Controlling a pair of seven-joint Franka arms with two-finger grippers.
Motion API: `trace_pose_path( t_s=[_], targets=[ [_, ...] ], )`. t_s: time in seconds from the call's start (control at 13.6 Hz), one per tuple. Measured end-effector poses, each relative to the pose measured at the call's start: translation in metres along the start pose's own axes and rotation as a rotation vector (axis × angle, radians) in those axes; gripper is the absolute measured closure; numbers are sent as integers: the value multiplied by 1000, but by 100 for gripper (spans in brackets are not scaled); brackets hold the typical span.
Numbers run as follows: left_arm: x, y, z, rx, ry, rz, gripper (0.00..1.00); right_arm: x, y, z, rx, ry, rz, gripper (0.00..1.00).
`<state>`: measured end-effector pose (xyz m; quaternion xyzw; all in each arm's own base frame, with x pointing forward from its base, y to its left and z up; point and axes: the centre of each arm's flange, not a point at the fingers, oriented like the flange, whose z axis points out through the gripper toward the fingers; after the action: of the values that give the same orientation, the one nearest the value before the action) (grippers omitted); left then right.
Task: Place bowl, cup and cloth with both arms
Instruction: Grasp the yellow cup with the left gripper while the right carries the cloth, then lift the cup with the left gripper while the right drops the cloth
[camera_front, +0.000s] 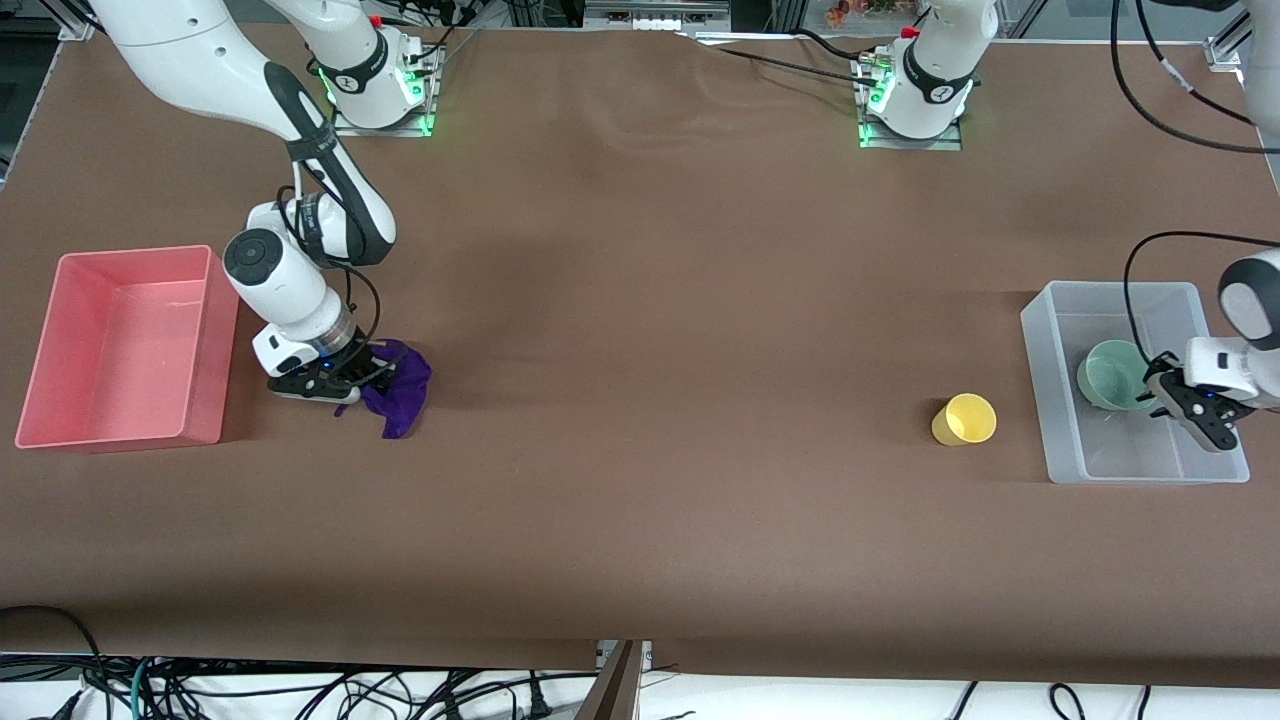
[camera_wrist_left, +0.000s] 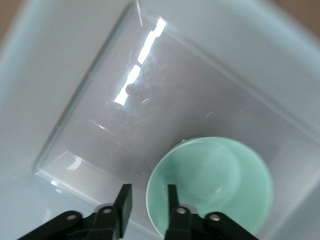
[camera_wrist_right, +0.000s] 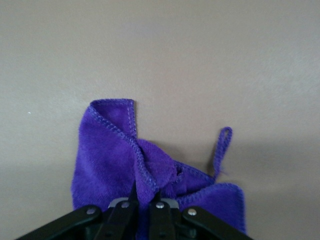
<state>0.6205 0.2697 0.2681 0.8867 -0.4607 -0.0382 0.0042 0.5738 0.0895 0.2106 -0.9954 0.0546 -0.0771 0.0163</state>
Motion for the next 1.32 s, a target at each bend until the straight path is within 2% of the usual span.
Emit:
trace_pose_path(
  t_s=[0.22, 0.37, 0.44, 0.66, 0.81, 0.96, 1.1, 1.32],
  targets=[
    [40, 25, -80, -96, -17, -122, 27, 45, 3, -74, -54, -114, -61, 92],
    [81, 46, -106, -124, -21, -239, 7, 71, 32, -136, -90, -196, -123, 92],
    [103, 55, -108, -129, -18, -298, 0, 81, 53, -162, -101, -234, -153, 92],
    [173, 77, -90, -116, -2, -429, 0, 97, 129, -225, -109, -334, -250, 92],
    [209, 81, -56, -82, 31, -458, 0, 98, 188, -249, -104, -365, -315, 92],
    [222, 77, -16, -74, 54, -474, 0, 93, 234, -249, -99, -383, -358, 92],
    [224, 75, 24, -93, 62, -480, 5, 91, 265, -231, -95, -396, -402, 92],
    [224, 84, 64, -141, 34, -477, 37, 83, 306, -183, -89, -437, -411, 92]
  ],
)
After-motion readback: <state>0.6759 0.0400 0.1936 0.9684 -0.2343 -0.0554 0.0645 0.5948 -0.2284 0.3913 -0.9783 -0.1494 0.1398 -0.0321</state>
